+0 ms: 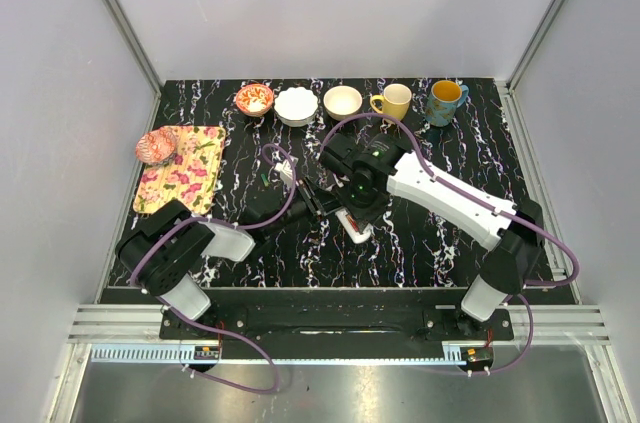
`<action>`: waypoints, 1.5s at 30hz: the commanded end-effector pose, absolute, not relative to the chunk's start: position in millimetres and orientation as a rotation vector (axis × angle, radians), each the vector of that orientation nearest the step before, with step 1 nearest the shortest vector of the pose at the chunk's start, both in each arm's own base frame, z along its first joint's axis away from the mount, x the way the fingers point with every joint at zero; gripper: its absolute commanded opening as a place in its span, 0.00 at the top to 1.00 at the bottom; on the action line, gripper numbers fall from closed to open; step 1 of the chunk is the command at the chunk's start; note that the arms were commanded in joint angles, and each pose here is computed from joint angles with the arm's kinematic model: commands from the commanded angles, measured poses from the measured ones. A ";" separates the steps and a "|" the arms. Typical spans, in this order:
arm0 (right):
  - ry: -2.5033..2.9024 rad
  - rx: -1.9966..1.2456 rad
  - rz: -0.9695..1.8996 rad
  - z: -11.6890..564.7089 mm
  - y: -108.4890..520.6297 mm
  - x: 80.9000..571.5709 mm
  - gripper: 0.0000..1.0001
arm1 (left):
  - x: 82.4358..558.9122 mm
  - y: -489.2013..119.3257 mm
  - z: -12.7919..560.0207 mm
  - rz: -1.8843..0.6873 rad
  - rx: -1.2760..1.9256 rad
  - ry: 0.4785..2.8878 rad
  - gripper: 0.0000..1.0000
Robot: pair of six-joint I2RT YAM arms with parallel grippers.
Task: Load the batteries into the remote control
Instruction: Load the battery cover into the remote control.
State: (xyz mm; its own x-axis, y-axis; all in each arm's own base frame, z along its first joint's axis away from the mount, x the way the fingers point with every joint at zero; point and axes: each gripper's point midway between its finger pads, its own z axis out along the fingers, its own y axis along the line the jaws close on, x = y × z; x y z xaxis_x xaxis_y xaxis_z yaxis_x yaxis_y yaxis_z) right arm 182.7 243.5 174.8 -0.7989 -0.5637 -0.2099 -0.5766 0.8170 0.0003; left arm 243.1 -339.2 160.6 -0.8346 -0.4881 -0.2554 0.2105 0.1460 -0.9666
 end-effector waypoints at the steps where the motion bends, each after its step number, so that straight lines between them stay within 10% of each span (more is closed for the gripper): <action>1: 2.765 -0.911 0.062 179.6 244.2 188.3 1.00 | 243.0 -341.9 193.9 -1.778 -0.207 1.782 1.00; 45: 2.784 -0.905 0.169 174.8 260.7 184.0 1.00 | 239.6 -347.8 206.6 -1.783 -0.159 1.756 1.00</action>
State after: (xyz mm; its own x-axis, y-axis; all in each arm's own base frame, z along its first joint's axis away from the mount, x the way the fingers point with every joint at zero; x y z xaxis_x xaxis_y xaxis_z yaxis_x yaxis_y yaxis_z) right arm 186.5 251.2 169.1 -0.7942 -0.5723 -0.2042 -0.5860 0.8103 0.0082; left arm 234.8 -345.0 157.8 -0.8444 -0.4577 -0.2784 0.2231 0.1719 -0.9595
